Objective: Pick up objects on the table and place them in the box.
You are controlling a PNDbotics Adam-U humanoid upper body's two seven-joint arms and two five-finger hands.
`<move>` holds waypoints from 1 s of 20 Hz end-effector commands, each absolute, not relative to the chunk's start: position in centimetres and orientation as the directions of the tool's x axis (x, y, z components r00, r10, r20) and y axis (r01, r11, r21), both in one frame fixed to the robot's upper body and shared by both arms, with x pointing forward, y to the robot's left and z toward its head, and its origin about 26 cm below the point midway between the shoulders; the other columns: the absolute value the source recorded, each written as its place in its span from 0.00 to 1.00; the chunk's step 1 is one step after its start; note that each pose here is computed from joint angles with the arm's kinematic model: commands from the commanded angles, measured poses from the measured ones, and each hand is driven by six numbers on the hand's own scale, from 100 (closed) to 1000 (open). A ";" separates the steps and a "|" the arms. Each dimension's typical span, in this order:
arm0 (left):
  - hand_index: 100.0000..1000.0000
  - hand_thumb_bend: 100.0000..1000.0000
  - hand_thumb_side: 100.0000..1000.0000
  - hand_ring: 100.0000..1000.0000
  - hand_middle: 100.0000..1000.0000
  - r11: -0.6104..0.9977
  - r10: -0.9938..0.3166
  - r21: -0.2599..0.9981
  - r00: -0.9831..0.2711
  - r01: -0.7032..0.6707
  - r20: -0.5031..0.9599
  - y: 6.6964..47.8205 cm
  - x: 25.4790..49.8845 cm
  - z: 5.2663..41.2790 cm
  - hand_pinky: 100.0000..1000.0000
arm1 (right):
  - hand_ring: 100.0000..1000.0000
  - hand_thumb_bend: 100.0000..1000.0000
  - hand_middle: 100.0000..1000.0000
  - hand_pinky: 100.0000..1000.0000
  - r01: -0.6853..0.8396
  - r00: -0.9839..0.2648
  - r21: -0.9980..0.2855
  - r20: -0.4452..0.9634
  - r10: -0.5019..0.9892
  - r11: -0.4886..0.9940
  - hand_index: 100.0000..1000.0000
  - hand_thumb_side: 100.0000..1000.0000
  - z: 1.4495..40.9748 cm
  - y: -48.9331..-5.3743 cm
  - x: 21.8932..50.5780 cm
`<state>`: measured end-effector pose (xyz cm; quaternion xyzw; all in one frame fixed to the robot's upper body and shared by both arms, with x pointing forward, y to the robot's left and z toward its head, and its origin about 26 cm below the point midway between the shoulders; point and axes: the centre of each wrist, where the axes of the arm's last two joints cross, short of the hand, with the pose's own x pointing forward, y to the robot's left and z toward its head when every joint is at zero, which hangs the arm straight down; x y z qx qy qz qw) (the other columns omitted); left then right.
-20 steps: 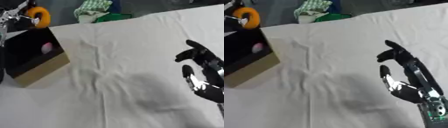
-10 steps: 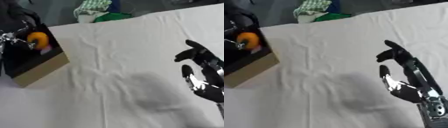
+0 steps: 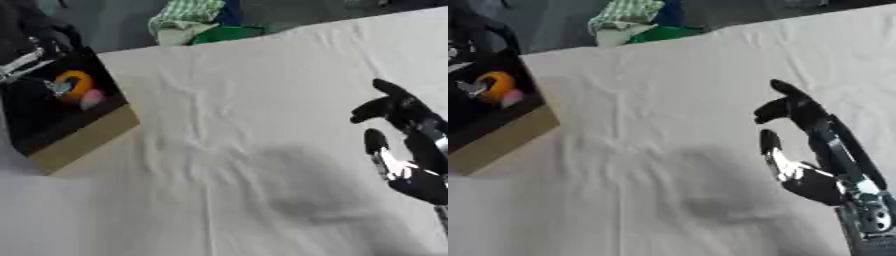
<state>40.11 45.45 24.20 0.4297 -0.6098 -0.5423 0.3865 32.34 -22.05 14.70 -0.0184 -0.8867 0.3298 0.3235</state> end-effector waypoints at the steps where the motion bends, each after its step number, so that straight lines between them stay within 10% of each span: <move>1: 0.90 0.40 0.60 0.82 0.87 0.027 -0.935 0.978 -0.352 -0.205 -0.048 46.0 38.1 28.2 0.86 | 0.64 0.00 0.63 0.81 -0.159 -0.803 -0.609 0.538 0.257 0.777 1.00 0.42 15.5 -22.4 32.3; 7: 0.89 0.29 0.56 0.77 0.81 0.159 -0.857 0.938 -0.515 -0.309 -0.024 44.1 36.3 29.9 0.82 | 0.64 0.00 0.63 0.81 -0.157 -0.804 -0.609 0.536 0.257 0.777 1.00 0.42 15.5 -22.4 32.4; 11: 0.87 0.01 0.51 0.73 0.77 0.314 -0.756 0.895 -0.654 -0.318 0.033 42.5 35.4 29.7 0.79 | 0.64 0.00 0.63 0.81 -0.157 -0.807 -0.607 0.534 0.253 0.779 1.00 0.42 15.6 -22.3 32.4; 20: 0.81 0.00 0.58 0.68 0.69 0.792 -0.412 0.591 -0.849 -0.154 0.331 39.8 33.9 25.7 0.74 | 0.64 0.00 0.63 0.81 -0.158 -0.811 -0.604 0.531 0.247 0.781 1.00 0.42 15.8 -22.2 32.4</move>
